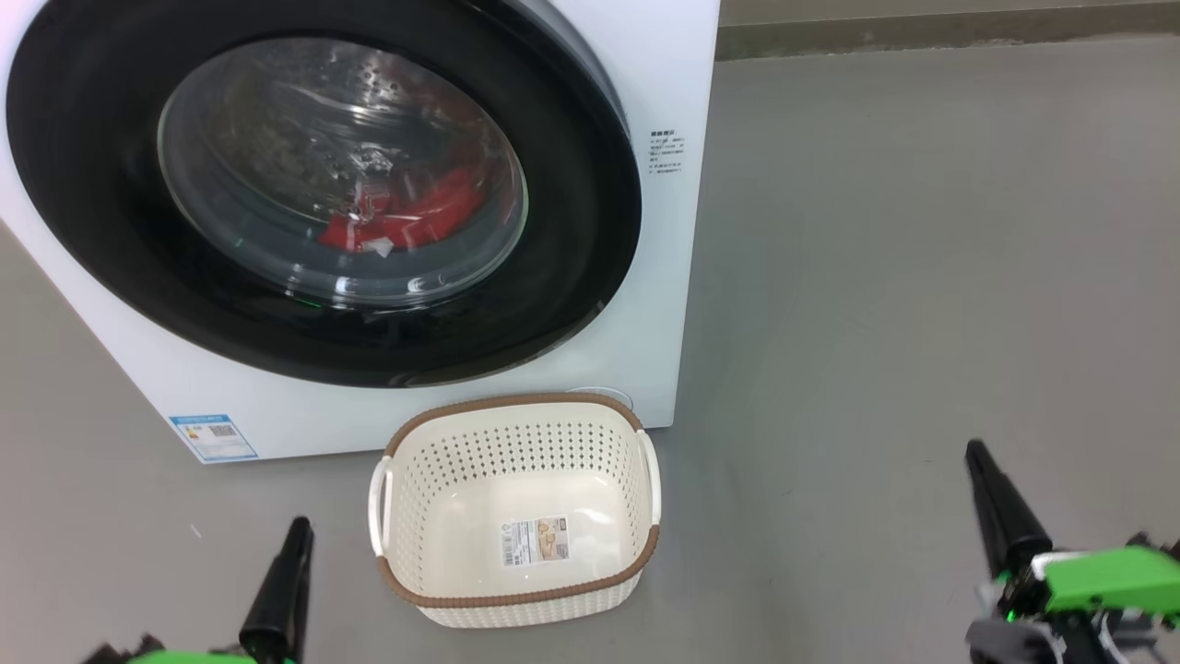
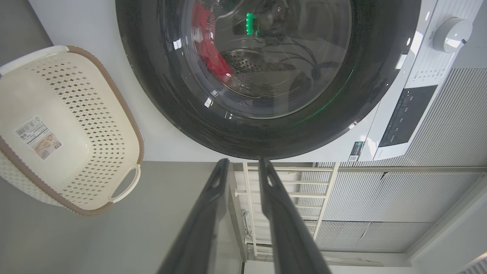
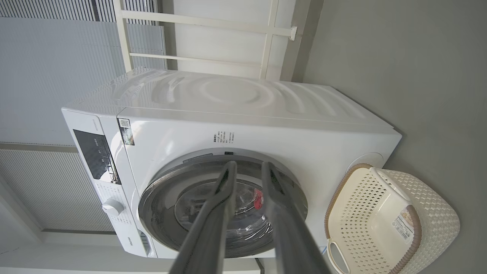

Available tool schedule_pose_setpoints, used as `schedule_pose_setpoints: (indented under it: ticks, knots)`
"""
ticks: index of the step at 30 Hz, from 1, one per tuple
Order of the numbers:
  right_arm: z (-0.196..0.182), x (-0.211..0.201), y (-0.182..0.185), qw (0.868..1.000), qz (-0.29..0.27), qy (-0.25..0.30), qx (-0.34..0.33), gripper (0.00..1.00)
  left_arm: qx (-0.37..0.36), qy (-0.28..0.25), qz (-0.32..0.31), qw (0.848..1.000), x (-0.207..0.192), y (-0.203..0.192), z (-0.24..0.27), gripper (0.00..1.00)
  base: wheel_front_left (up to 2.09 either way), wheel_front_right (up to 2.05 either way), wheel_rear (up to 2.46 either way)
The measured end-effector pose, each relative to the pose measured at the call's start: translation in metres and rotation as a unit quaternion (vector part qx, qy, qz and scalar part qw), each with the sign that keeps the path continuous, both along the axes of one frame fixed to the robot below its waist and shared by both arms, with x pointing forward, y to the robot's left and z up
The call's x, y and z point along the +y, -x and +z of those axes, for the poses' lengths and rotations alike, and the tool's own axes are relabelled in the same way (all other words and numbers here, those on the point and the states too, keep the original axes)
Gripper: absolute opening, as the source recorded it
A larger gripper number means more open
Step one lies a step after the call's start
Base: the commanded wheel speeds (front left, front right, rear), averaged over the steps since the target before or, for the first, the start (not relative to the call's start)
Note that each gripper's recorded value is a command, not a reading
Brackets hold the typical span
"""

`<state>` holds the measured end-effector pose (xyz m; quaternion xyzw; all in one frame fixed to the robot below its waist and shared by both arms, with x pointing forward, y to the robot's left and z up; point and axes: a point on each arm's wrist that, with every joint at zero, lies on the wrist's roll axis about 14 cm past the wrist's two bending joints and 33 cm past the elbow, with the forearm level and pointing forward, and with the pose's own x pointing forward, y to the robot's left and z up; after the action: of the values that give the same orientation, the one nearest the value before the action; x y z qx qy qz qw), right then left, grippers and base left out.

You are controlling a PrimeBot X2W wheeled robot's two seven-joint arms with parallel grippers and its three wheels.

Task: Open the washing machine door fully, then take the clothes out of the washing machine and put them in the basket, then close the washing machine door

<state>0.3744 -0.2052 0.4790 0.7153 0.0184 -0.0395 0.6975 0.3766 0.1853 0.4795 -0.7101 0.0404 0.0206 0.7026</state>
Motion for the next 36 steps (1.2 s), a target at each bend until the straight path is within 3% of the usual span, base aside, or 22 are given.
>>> schedule_pose_setpoints:
  ticks: [7, 24, 36]
  knots:
    - [-0.044, 0.010, 0.023, 0.998, 0.002, -0.017, 0.066, 1.00, 0.060, 0.011, -0.004, 0.998, -0.009, 0.020, -0.039, 1.00, 0.00, 0.00, 0.00]
    - [-0.037, 0.024, 0.014, 0.998, 0.015, 0.005, 0.059, 1.00, 0.051, -0.015, -0.013, 0.999, -0.020, 0.012, -0.032, 1.00, 0.00, 0.00, 0.00]
    - [-0.035, 0.027, 0.006, 0.994, 0.029, 0.088, 0.059, 1.00, 0.043, -0.087, -0.021, 0.995, -0.022, 0.005, -0.026, 1.00, 0.00, 0.00, 0.00]
